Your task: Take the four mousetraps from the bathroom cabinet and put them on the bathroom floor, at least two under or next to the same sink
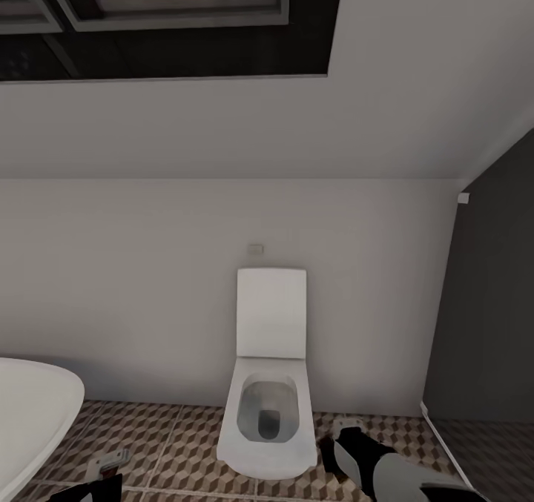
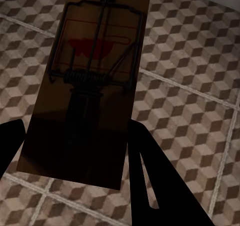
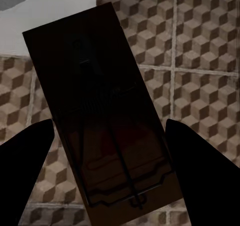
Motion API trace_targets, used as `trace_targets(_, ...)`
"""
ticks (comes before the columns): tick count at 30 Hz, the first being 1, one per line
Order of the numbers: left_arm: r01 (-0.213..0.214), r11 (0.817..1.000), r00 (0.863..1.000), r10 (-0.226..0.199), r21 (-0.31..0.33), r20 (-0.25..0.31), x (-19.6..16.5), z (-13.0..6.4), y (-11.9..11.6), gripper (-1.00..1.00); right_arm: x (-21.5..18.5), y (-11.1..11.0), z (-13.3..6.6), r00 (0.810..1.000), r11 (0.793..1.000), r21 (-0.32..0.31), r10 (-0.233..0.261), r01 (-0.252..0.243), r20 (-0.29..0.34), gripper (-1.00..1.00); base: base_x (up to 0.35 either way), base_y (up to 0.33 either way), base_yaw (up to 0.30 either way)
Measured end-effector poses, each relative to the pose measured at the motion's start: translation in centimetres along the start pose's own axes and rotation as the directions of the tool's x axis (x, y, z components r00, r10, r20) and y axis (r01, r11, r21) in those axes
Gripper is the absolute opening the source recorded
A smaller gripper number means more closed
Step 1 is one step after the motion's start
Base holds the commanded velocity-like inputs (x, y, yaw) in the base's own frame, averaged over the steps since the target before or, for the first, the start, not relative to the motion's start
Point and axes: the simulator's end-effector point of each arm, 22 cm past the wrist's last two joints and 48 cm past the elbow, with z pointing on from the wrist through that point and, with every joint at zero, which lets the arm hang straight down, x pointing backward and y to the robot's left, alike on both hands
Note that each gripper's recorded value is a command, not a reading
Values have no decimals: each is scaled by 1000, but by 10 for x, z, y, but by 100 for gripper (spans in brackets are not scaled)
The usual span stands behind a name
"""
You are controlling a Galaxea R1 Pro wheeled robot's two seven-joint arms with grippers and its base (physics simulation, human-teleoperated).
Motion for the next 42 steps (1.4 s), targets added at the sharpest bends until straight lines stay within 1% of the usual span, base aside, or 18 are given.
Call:
trace_targets(2, -2, 1000, 1000, 2, 0, 0, 0, 0, 0, -100, -7, -17, 0, 998, 998, 23, 62, -62, 10, -100, 0, 0, 0)
trace_targets(5, -3, 1000, 1000, 3, 1, 1, -1, 0, -1, -100, -9, -30, 0, 994, 993, 45, 112, -113, 13, -100, 0, 0, 0)
trace_targets(9, -3, 1000, 1000, 3, 1, 0, -1, 0, -2, -100, -8, -40, 0, 990, 988, 73, 138, -138, 12, -100, 0, 0, 0)
trace_targets(11, -5, 1000, 1000, 5, 11, 4, -4, 0, -12, -100, -8, -43, 0, 990, 987, 83, 139, -140, 12, -100, 0, 0, 0)
trace_targets(12, -9, 1000, 1000, 8, 30, 19, -11, 0, -25, -100, -9, -45, -1, 990, 987, 88, 137, -138, 16, -100, 0, 0, 0)
trace_targets(13, -15, 998, 999, 12, 66, 50, -30, -2, -49, -100, -10, -46, -1, 991, 987, 93, 133, -134, 20, -100, 0, 0, 0)
trace_targets(14, -21, 998, 997, 25, 66, -68, -29, -8, -72, -100, -13, -62, -1, 991, 985, 117, 128, -131, 30, -100, 0, 0, 0)
trace_targets(15, -36, 994, 999, 34, 104, 15, -83, -20, -96, -100, -18, -73, -2, 990, 982, 130, 133, -137, 39, -100, 0, 0, 0)
trace_targets(16, -50, 988, 993, 33, 145, 117, -138, -41, -119, -100, -25, -84, -4, 989, 979, 142, 138, -144, 56, -100, 0, 0, 0)
trace_targets(17, -56, 985, 993, 38, 162, 114, -147, -49, -132, -100, -55, -115, -14, 982, 971, 170, 152, -169, 108, -100, 0, 0, 0)
trace_targets(18, -58, 984, 992, 38, 166, 118, -149, -50, -135, -100, -70, -121, -20, 977, 968, 169, 163, -185, 140, -100, 0, 0, 0)
trace_targets(20, -64, 980, 989, 37, 186, 140, -156, -55, -149, -100, -81, -124, -24, 972, 967, 164, 167, -194, 162, -100, 0, 0, 0)
trace_targets(23, -79, 976, 985, 45, 204, 166, -160, -60, -165, -100, -85, -124, -26, 971, 968, 160, 167, -195, 171, -100, 0, 0, 0)
trace_targets(26, -106, 972, 980, 66, 208, 189, -164, -64, -177, -100, -88, -125, -27, 970, 969, 153, 167, -194, 176, -100, 0, 0, 0)
trace_targets(31, -120, 971, 976, 78, 204, 203, -170, -68, -179, -100, -90, -121, -26, 971, 974, 129, 163, -187, 177, -100, 0, 0, 0)
trace_targets(35, -121, 972, 976, 80, 203, 203, -170, -68, -179, -100, -90, -119, -26, 971, 975, 122, 162, -185, 177, -100, 0, 0, 0)
trace_targets(40, -121, 971, 976, 79, 206, 201, -169, -69, -185, -100, -91, -118, -26, 970, 976, 117, 163, -186, 178, -100, 0, 0, 0)
trace_targets(42, -122, 971, 977, 80, 206, 198, -167, -68, -187, -100, -91, -118, -26, 972, 977, 119, 155, -177, 179, -100, 0, 0, 0)
